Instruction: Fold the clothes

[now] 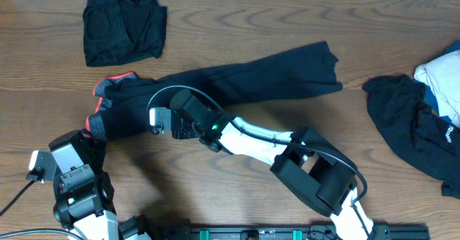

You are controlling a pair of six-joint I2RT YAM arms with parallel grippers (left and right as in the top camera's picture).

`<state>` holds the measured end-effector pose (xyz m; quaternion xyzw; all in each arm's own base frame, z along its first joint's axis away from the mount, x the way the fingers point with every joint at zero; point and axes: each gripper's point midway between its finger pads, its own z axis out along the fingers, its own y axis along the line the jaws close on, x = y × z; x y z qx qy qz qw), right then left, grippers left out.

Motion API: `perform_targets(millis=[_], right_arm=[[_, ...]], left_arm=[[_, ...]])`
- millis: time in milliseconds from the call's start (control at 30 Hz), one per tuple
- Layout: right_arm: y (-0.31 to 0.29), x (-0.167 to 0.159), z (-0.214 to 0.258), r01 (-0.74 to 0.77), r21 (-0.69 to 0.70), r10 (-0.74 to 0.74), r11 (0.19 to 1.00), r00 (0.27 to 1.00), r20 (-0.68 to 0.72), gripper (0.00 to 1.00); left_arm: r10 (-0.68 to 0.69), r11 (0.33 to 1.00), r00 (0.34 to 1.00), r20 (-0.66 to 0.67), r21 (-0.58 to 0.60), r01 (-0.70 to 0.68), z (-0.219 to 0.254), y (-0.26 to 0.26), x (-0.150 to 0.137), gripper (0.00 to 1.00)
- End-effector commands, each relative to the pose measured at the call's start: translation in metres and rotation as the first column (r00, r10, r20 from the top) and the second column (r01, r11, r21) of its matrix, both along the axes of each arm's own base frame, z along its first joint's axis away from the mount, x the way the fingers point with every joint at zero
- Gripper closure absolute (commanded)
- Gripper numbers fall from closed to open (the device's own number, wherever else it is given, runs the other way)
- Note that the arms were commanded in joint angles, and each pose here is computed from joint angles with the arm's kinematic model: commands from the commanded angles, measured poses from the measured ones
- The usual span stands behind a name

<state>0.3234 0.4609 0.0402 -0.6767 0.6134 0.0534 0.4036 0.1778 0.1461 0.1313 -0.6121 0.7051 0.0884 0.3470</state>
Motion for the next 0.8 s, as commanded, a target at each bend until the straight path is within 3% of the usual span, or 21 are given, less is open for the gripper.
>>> perform_targets(millis=[0, 467, 533, 600, 767], right_arm=[[0.004, 0.003, -0.009, -0.022, -0.022, 0.023, 1.0, 0.999, 0.029, 0.37], [0.004, 0.007, -0.027, -0.024, -0.054, 0.027, 0.998, 0.998, 0.056, 0.4], [0.004, 0.007, -0.026, -0.024, -0.049, 0.026, 0.999, 0.998, 0.059, 0.49], [0.005, 0.008, -0.025, -0.023, -0.044, 0.026, 0.999, 0.998, 0.063, 0.65], [0.009, 0.011, -0.019, -0.022, -0.021, 0.024, 1.0, 0.996, 0.08, 0.76]], left_arm=[[0.013, 1.0, 1.0, 0.0, 0.001, -0.013, 0.002, 0.002, -0.002, 0.02], [0.013, 1.0, 1.0, -0.004, -0.001, -0.013, 0.001, 0.001, -0.003, 0.02], [0.013, 1.0, 1.0, -0.004, -0.001, -0.013, 0.001, 0.001, -0.003, 0.02], [0.013, 1.0, 1.0, -0.005, -0.002, -0.013, 0.001, 0.001, -0.003, 0.02], [0.013, 1.0, 1.0, -0.013, -0.005, -0.013, 0.0, 0.0, -0.004, 0.02]])
